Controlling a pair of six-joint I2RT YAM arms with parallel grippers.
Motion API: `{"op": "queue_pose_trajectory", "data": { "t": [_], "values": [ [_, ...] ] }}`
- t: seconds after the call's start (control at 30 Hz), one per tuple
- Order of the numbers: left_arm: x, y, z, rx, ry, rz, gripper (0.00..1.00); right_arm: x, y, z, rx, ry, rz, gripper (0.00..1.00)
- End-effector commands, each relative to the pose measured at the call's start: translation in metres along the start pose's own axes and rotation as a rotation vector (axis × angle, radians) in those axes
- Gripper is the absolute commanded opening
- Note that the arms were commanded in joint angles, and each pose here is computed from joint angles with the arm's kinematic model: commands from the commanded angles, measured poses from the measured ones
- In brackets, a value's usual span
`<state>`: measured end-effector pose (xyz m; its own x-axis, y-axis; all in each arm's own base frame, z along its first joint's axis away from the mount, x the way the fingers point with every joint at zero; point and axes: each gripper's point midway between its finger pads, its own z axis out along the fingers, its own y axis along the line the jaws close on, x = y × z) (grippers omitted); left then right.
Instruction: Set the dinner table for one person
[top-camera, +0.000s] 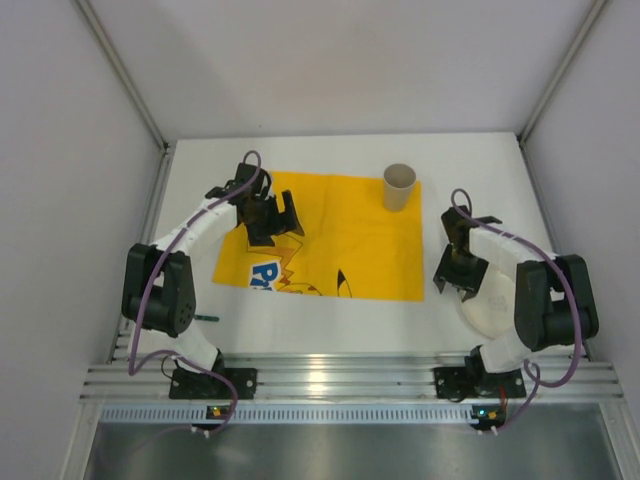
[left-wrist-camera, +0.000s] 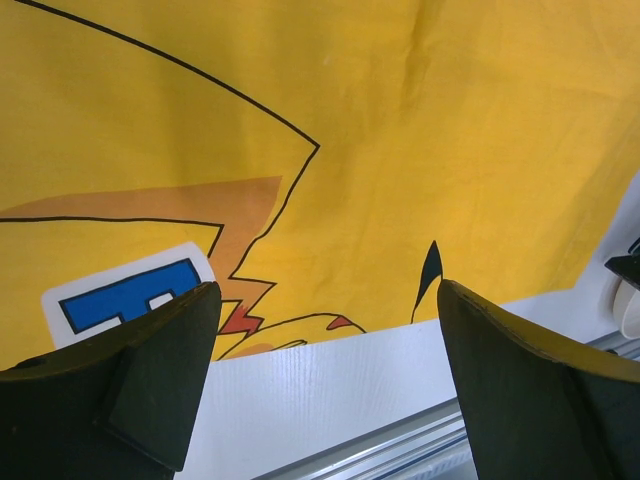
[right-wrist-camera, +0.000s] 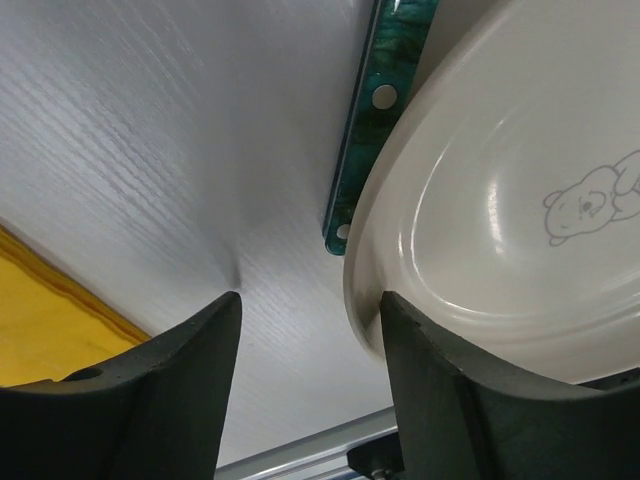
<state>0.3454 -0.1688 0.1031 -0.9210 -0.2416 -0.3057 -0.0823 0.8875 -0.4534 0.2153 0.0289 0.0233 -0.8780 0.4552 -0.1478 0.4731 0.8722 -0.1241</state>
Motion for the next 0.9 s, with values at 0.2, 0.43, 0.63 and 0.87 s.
{"op": "queue_pose_trajectory", "data": {
  "t": [0.2,0.43,0.63,0.87],
  "values": [
    [-0.007,-0.004,0.003,0.029,-0.026,0.010,0.94,-0.011,-0.003,0.007,-0.007,-0.034,0.006,0.14],
    [-0.007,-0.004,0.005,0.033,-0.017,0.007,0.94,-0.021,-0.012,-0.004,0.024,-0.085,0.016,0.00],
    [-0.012,-0.004,0.002,0.016,-0.031,0.011,0.94,-0.081,-0.017,-0.076,0.044,-0.287,0.032,0.00],
    [-0.038,-0.009,-0.017,-0.023,-0.119,0.027,0.94,-0.153,-0.006,-0.196,0.025,-0.532,0.043,0.00]
  ]
}}
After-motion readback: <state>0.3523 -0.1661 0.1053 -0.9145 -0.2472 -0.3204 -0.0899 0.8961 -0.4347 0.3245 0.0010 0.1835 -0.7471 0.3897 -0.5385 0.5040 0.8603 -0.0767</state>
